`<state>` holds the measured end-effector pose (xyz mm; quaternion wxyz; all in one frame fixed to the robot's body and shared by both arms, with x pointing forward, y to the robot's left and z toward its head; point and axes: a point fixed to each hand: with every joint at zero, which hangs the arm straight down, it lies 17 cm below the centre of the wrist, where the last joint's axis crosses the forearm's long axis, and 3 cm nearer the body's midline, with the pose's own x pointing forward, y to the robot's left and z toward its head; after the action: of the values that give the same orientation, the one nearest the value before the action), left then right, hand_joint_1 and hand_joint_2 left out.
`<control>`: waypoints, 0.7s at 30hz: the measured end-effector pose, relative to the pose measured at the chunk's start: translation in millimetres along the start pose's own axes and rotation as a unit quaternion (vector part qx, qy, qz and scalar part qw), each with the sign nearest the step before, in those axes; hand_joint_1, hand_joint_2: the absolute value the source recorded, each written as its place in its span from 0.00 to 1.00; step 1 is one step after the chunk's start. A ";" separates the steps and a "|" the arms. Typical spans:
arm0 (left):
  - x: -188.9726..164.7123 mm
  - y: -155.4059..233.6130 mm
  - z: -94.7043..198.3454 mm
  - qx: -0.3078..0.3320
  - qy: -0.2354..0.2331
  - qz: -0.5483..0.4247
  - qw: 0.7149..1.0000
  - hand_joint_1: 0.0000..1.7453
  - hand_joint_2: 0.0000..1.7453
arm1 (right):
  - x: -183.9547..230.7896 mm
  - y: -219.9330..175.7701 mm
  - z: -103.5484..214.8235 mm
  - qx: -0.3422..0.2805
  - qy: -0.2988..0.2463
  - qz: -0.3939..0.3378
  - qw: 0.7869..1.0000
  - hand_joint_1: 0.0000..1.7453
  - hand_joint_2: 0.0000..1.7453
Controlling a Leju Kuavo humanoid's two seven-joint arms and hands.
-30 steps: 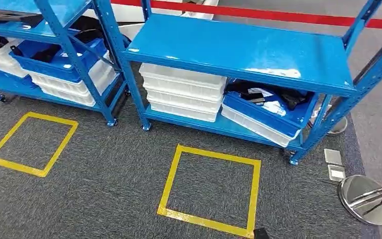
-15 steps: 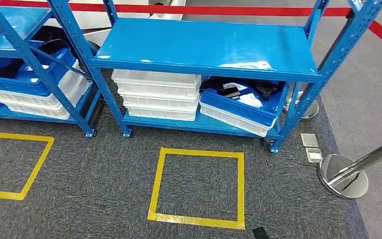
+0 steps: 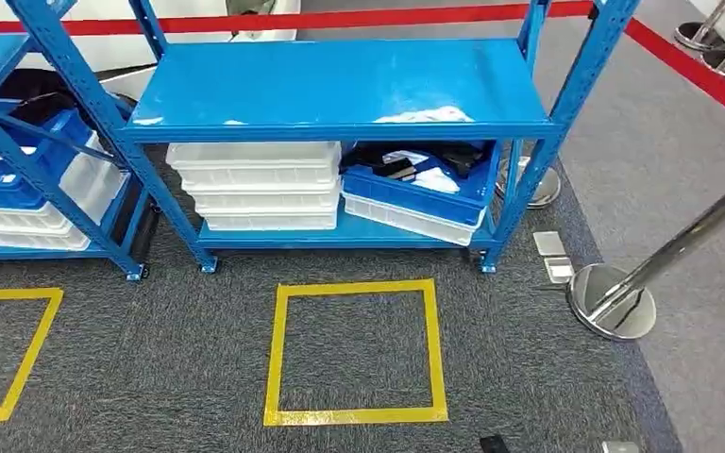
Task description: Take the parts from the cabinet and place them on the table.
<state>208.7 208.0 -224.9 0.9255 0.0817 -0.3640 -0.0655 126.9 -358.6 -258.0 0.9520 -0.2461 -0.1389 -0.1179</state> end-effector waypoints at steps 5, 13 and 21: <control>-0.4 -0.2 -0.1 0.000 0.002 0.000 1.000 0.00 0.00 | 2.4 0.6 -0.1 0.001 -0.001 -0.001 1.000 0.00 0.00; 4.6 -1.6 -1.4 -0.005 -0.005 0.003 1.000 0.00 1.00 | 0.3 11.7 2.5 0.027 0.002 0.018 0.999 0.00 0.00; 6.7 -3.2 -1.4 -0.008 -0.008 0.005 1.000 0.00 1.00 | -7.1 22.7 6.2 0.052 0.009 0.057 0.997 0.00 0.00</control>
<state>214.3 203.8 -222.1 0.9234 0.0721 -0.3716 -0.0642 125.7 -335.1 -264.9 0.9699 -0.2027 -0.1218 -0.0588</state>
